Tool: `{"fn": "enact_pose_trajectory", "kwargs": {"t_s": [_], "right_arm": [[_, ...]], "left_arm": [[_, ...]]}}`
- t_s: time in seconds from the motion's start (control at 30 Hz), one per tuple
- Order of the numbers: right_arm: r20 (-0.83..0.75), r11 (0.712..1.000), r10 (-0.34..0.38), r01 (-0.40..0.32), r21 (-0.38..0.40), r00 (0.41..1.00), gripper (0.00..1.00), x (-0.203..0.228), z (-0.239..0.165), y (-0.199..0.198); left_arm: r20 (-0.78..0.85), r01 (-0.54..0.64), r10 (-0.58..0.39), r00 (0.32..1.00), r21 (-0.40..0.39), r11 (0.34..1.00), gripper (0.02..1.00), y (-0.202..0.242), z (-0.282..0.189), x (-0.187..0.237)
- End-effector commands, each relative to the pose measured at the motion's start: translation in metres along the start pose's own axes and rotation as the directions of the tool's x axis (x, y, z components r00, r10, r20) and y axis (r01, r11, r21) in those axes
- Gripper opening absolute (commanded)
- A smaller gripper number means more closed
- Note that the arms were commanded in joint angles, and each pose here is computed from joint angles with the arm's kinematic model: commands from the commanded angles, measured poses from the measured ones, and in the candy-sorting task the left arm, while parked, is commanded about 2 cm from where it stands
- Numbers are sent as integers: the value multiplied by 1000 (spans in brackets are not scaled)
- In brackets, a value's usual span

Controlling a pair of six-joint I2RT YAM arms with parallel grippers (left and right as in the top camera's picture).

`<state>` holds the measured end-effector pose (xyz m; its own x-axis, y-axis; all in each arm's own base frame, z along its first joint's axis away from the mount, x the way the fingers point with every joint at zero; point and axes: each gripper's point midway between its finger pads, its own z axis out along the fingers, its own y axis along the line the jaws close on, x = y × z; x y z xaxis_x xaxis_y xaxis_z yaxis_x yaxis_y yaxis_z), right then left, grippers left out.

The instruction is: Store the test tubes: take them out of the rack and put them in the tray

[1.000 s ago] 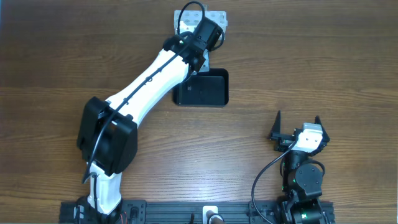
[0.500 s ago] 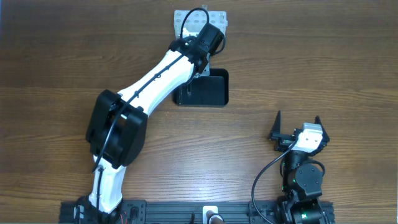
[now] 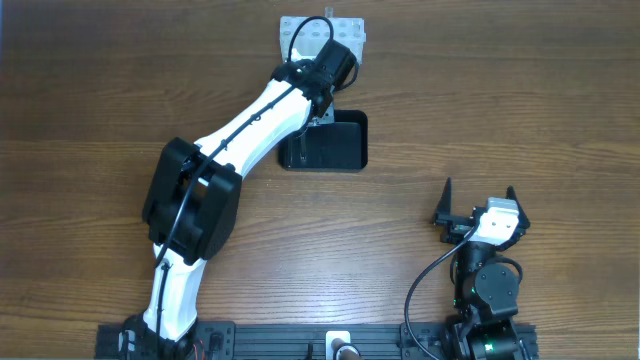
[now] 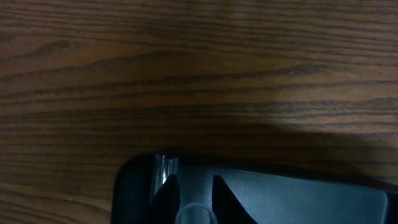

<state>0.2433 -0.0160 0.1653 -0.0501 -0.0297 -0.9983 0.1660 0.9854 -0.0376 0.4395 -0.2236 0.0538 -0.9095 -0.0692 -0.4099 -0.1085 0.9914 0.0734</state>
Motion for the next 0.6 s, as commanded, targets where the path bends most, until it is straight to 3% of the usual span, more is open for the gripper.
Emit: {"fn": "enact_pose_trajectory", "kwargs": {"t_s": [0.03,0.3,0.6], "right_arm": [[2,1000,10,-10,-3,1000,993,1,0,1],[3,1000,10,-10,-3,1000,993,1,0,1],[2,1000,10,-10,-3,1000,991,1,0,1]], "left_arm": [[-24,11,-11,1000,-2,1000,154,3,8,4],[-35,10,-10,999,9,1000,165,1,9,6],[-8,17,-16,1000,13,1000,345,2,-1,-1]]}}
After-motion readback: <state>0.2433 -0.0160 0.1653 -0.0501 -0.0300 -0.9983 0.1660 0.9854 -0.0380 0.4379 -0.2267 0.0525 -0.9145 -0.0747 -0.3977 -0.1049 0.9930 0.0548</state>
